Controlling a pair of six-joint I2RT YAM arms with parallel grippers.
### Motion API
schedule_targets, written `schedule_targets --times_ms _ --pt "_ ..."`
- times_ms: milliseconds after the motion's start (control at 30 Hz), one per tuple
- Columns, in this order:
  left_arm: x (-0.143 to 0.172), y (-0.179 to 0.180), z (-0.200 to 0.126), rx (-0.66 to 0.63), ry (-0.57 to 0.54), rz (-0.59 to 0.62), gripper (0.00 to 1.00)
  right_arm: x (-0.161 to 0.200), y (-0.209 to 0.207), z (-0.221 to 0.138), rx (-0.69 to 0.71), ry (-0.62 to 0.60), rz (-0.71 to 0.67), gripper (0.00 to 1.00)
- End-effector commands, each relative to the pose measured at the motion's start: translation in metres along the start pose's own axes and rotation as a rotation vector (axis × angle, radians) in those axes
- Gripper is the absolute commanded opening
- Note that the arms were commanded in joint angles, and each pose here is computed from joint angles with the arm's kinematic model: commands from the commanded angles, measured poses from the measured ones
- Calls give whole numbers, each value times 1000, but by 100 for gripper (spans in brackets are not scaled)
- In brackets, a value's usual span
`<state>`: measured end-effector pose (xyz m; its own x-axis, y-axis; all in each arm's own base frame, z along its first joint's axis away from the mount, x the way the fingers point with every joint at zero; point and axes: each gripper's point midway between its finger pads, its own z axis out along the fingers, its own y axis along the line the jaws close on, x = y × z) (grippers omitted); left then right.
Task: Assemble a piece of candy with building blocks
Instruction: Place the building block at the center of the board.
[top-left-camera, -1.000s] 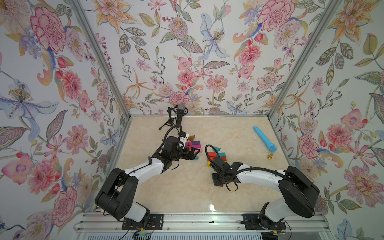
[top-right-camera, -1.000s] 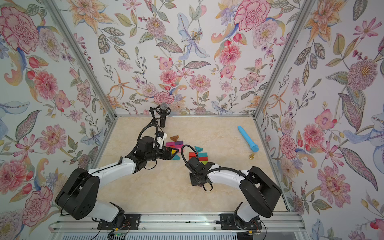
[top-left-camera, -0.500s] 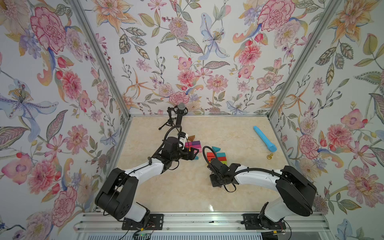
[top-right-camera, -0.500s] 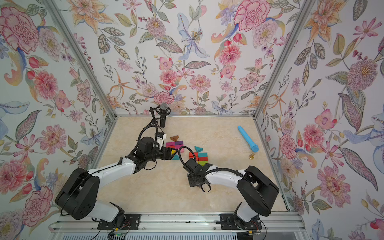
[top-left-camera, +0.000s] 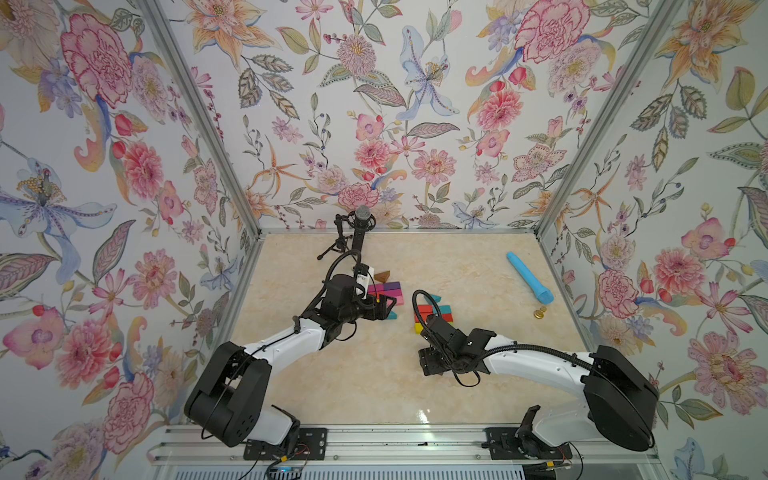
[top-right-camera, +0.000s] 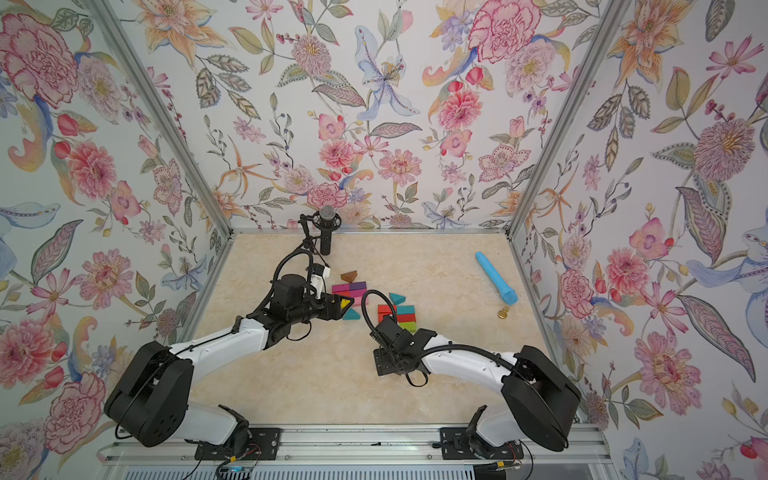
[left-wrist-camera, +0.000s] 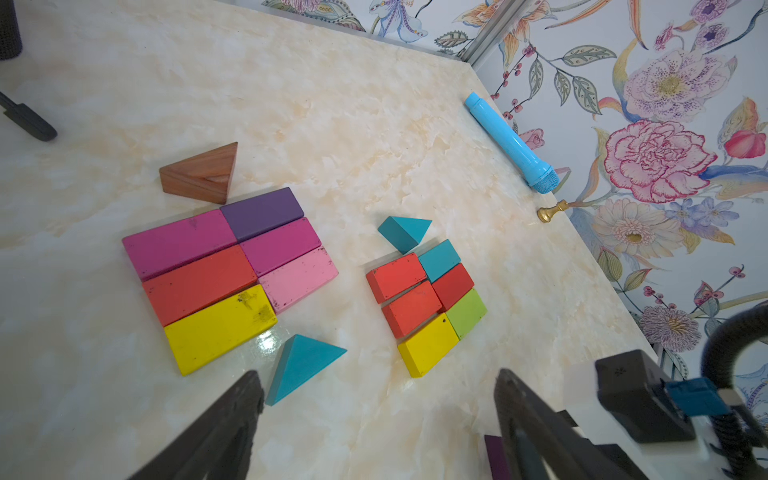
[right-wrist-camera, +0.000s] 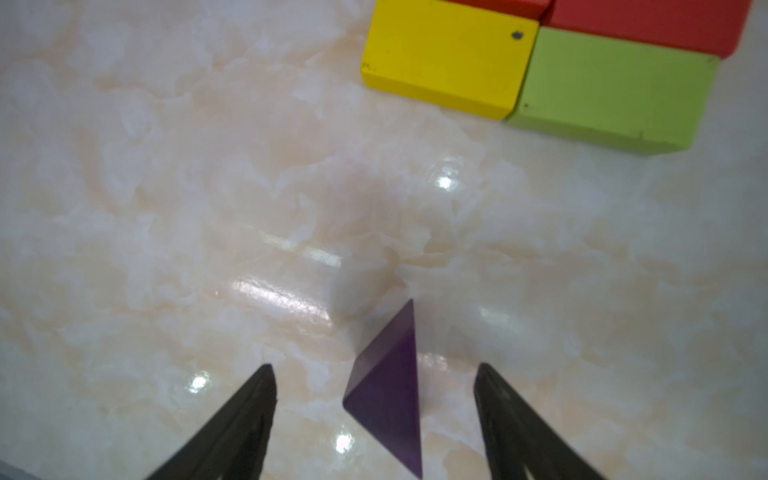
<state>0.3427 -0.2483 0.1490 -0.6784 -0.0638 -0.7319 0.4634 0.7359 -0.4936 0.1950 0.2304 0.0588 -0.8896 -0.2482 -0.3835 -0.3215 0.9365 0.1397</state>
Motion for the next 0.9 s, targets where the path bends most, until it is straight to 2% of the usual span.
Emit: schedule_targets --times_ms 0,300,867 --pt "-2 8 -9 -40 -21 -1 89 18 -22 -6 43 46 28 83" --pt "-1 11 -8 -49 -22 -2 89 42 -23 3 -11 150 2 88" --pt "4 23 -15 -89 -22 -15 89 46 45 26 -201 210 -106 82"
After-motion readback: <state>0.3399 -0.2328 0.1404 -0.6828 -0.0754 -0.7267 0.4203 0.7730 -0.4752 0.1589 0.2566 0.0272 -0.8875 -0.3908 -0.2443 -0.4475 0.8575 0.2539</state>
